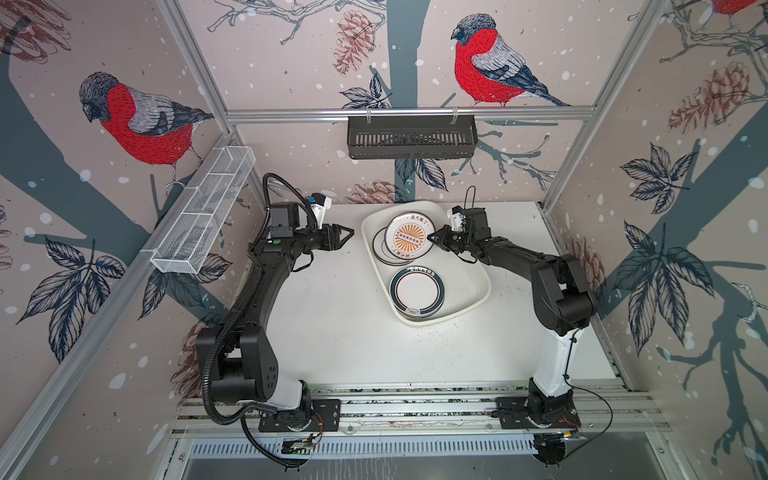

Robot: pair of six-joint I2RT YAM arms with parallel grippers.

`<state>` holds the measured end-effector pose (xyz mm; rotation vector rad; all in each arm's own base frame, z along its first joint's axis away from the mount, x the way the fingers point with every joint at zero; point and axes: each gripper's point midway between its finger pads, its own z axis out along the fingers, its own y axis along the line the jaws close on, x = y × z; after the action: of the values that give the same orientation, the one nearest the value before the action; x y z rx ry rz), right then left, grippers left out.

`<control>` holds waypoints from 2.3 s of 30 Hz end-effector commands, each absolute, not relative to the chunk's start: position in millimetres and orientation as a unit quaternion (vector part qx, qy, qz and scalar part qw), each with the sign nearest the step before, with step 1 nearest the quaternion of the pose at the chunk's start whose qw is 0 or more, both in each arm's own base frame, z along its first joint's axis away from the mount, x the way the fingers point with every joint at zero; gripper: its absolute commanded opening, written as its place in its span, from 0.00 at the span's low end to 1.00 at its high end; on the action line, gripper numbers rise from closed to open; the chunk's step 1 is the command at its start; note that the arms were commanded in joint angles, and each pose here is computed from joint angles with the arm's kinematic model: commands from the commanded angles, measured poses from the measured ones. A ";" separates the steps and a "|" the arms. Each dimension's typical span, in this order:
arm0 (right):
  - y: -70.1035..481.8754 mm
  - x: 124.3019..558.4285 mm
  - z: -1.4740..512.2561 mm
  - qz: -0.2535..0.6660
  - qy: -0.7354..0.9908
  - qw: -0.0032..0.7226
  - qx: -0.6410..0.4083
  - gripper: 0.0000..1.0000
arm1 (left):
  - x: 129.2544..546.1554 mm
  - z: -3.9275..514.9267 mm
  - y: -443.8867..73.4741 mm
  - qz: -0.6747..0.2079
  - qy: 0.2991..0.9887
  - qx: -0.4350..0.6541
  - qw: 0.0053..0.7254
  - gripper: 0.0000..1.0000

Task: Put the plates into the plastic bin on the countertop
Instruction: 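Lower the sunburst plate with the right gripper onto the green-rimmed stack in the bin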

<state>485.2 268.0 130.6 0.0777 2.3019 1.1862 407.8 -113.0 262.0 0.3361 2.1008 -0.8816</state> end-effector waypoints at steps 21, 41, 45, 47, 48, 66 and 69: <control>303.0 497.5 111.3 0.450 0.860 0.238 0.036 0.06 | 410.2 266.8 -120.4 -0.380 0.821 0.139 0.403 0.59; 299.3 499.8 92.9 0.460 0.861 0.209 0.056 0.10 | 411.1 265.1 -122.4 -0.391 0.819 0.136 0.398 0.59; 299.6 500.3 91.1 0.461 0.861 0.207 0.055 0.11 | 411.5 264.4 -121.7 -0.388 0.820 0.136 0.399 0.59; 299.9 499.9 89.0 0.461 0.862 0.204 0.056 0.11 | 411.3 263.8 -122.3 -0.390 0.820 0.136 0.397 0.59; 299.7 500.0 88.7 0.462 0.862 0.203 0.056 0.11 | 411.1 263.3 -122.2 -0.391 0.820 0.135 0.396 0.59; 294.0 497.3 77.2 0.438 0.876 0.191 0.059 0.16 | 411.2 263.7 -123.4 -0.394 0.818 0.137 0.395 0.59; 291.7 497.9 76.2 0.432 0.879 0.191 0.059 0.17 | 411.8 262.7 -123.3 -0.395 0.818 0.137 0.394 0.59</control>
<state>496.1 293.5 77.1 0.1884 2.4683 1.2432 411.0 -120.4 257.7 0.3172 2.1071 -0.9816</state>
